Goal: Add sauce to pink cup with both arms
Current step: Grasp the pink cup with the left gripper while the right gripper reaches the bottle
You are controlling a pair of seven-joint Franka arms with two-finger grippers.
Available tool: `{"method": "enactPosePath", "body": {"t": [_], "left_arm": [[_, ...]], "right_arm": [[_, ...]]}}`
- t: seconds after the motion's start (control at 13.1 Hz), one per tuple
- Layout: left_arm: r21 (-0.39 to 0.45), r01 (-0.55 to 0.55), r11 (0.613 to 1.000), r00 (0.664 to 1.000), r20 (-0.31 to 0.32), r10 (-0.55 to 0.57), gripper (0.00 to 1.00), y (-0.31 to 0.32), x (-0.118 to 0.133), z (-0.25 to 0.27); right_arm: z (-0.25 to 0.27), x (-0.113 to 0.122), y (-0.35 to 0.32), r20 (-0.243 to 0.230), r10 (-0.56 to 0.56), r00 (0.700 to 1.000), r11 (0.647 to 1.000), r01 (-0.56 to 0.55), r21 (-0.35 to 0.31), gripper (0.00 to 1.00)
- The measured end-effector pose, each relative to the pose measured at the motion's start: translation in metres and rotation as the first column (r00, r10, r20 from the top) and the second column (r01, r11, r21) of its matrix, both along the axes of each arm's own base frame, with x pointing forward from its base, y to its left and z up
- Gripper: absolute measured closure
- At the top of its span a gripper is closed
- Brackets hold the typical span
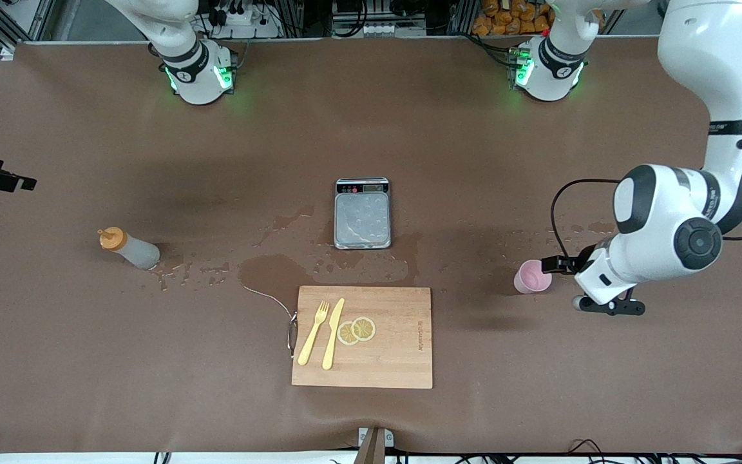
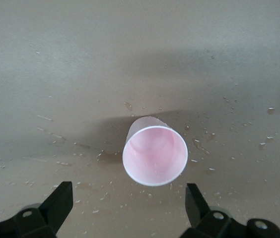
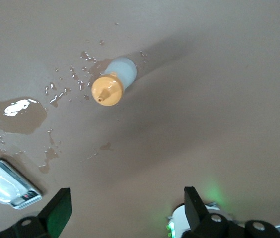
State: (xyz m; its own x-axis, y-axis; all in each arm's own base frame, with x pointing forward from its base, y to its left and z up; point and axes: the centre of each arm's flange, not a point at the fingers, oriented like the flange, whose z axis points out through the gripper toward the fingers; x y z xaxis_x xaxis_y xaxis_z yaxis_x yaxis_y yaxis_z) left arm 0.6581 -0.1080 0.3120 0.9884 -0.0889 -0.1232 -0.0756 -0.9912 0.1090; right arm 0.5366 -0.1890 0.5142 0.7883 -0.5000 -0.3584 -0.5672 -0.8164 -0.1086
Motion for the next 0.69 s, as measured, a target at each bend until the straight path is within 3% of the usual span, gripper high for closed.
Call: {"method": "enactPosePath", "body": {"t": [0.23,0.38,0.53,0.69], "left_arm": [[-0.003,-0.012,1.000,1.000,-0.016,0.012,0.00,0.005,0.002,-0.034],[0.000,-0.019,1.000,0.999,-0.043,0.019,0.00,0.010,-0.001,-0.051],[0.003,-0.020,1.000,0.997,-0.074,0.020,0.00,0.011,-0.007,-0.067],[0.005,-0.019,1.000,0.995,-0.098,0.019,0.00,0.011,-0.011,-0.082]], "right_arm": [[-0.025,-0.005,-0.035,-0.062,-0.156,0.986,0.988,0.157,0.010,0.00],[-0.041,-0.005,-0.054,-0.106,-0.266,0.958,0.963,0.269,0.014,0.00],[-0.066,-0.006,-0.074,-0.184,-0.375,0.909,0.920,0.389,0.047,0.00],[-0.098,-0.014,-0.092,-0.295,-0.432,0.852,0.863,0.486,0.141,0.00]]}}
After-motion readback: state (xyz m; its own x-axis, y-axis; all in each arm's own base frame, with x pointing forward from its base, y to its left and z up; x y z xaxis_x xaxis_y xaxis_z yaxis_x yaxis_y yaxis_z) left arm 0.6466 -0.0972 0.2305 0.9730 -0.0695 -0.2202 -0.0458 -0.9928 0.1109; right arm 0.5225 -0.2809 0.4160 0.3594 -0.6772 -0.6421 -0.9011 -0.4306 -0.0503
